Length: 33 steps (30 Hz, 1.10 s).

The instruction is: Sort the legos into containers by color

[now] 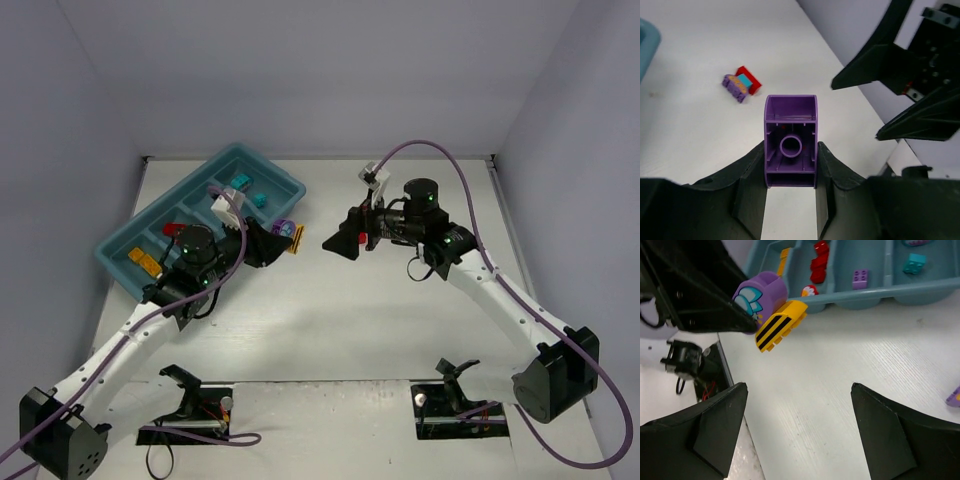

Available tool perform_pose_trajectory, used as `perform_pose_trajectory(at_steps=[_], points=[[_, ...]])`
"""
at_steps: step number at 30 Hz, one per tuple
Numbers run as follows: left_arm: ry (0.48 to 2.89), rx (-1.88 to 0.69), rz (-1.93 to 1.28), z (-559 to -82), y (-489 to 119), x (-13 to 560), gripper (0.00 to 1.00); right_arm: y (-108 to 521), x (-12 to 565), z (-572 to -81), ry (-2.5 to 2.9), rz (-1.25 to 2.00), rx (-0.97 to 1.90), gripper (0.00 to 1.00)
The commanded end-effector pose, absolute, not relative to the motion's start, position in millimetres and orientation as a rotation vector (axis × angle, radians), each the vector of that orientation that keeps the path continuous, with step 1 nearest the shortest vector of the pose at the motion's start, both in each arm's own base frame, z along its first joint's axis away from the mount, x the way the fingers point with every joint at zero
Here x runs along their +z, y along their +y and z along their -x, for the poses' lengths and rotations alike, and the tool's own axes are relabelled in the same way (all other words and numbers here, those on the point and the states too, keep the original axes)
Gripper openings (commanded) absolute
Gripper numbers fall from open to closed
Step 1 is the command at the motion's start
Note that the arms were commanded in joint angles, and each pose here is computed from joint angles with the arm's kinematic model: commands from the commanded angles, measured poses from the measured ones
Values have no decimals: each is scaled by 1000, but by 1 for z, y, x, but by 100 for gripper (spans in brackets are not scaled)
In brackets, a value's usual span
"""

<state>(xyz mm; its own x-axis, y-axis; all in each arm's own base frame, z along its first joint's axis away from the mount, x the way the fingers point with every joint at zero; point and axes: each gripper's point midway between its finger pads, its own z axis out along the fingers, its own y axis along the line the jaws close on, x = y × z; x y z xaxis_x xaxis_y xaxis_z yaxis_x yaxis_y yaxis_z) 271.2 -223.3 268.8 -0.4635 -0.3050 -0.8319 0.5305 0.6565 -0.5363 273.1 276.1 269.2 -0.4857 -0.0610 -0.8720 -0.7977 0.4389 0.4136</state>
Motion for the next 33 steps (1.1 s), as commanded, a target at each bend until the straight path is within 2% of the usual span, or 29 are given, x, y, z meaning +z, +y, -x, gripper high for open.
perform_pose_trajectory(at_steps=[1, 9, 16, 25, 28, 33], points=[[1649, -1182, -468, -242, -248, 323, 0, 285, 303, -252, 1630, 968, 1181, 81], [1632, -1312, -648, -223, -264, 337, 0, 294, 330, -236, 1479, 1120, 1266, 80], [1609, -1328, -678, -222, -268, 346, 0, 300, 334, -230, 1444, 1170, 1323, 70], [1573, -1347, -703, -219, -269, 355, 0, 304, 327, -222, 1442, 1206, 1376, 61], [1569, -1359, -707, -218, -270, 355, 0, 307, 328, -220, 1431, 1222, 1391, 56], [1548, -1358, -710, -220, -271, 357, 0, 311, 324, -218, 1432, 1242, 1421, 38]])
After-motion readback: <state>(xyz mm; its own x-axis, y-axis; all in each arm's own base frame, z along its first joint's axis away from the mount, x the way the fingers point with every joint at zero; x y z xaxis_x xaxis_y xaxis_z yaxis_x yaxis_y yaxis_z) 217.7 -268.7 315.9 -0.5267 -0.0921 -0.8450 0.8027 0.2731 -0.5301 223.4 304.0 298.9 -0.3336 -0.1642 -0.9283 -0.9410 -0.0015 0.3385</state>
